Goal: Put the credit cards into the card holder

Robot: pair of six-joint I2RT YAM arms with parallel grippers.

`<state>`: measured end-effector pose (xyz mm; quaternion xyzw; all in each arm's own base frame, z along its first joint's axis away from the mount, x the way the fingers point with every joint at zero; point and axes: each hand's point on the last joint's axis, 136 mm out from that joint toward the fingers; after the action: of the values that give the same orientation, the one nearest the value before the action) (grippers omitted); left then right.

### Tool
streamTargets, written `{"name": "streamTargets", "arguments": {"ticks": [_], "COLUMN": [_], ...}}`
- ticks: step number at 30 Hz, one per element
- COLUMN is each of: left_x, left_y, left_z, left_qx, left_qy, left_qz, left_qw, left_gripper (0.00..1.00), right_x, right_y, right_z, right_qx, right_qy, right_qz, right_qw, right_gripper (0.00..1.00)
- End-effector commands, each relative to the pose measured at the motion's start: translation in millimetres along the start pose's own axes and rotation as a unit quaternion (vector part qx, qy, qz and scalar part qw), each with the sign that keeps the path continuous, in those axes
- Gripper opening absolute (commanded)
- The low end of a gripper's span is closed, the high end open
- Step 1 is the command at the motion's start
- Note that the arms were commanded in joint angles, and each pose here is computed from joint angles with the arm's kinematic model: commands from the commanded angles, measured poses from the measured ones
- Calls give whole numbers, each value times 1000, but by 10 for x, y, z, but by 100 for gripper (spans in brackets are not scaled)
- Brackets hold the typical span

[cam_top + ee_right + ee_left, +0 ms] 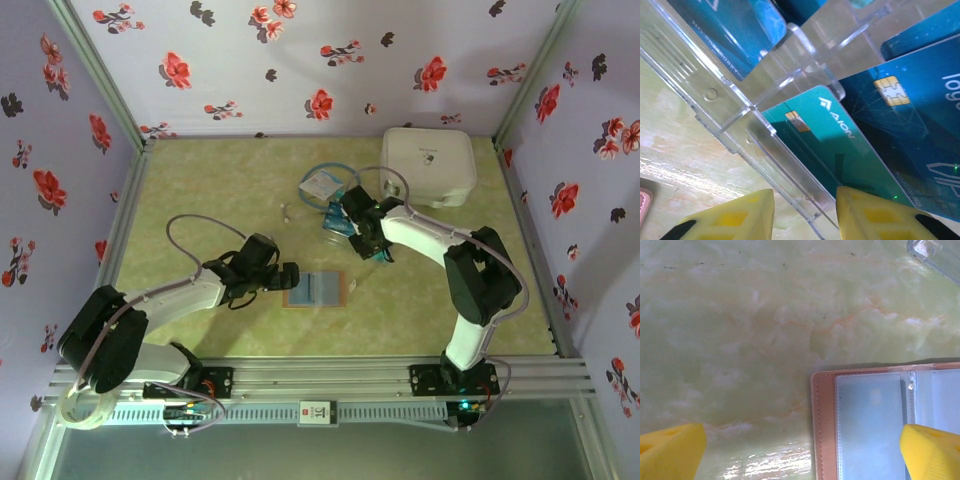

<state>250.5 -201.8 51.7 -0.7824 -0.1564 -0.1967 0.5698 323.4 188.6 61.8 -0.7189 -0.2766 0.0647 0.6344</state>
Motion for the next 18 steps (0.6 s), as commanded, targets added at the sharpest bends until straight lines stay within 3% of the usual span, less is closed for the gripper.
{"name": "streamTargets", "arguments": {"ticks": [1,18], "left_x": [-30,-45], "left_y": [27,45], "left_z": [37,24], "left_qx": [0,-7], "left_qy": [-11,-15], "left_qz": [5,7], "left_qw": [1000,1000], "left_gripper": [100,100], "right_x": [0,73], "right_y": [-7,-114], "right_z": [17,-48], "right_qx": [-2,-17], "right_qy": [-8,-52], "right_qz": [1,-1], "right_qw": [1000,999], "right_gripper": [37,15]}}
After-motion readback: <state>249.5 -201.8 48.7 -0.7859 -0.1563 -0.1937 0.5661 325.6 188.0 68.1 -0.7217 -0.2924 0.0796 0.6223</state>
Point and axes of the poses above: each hand's point on the last joint's axis, 136 mm out from that joint toward the fingers, its own y axis out along the fingers, its own z axis along the line the jaws close on, x = y × z, and after that the axes turned 2 degrees about y, right-handed
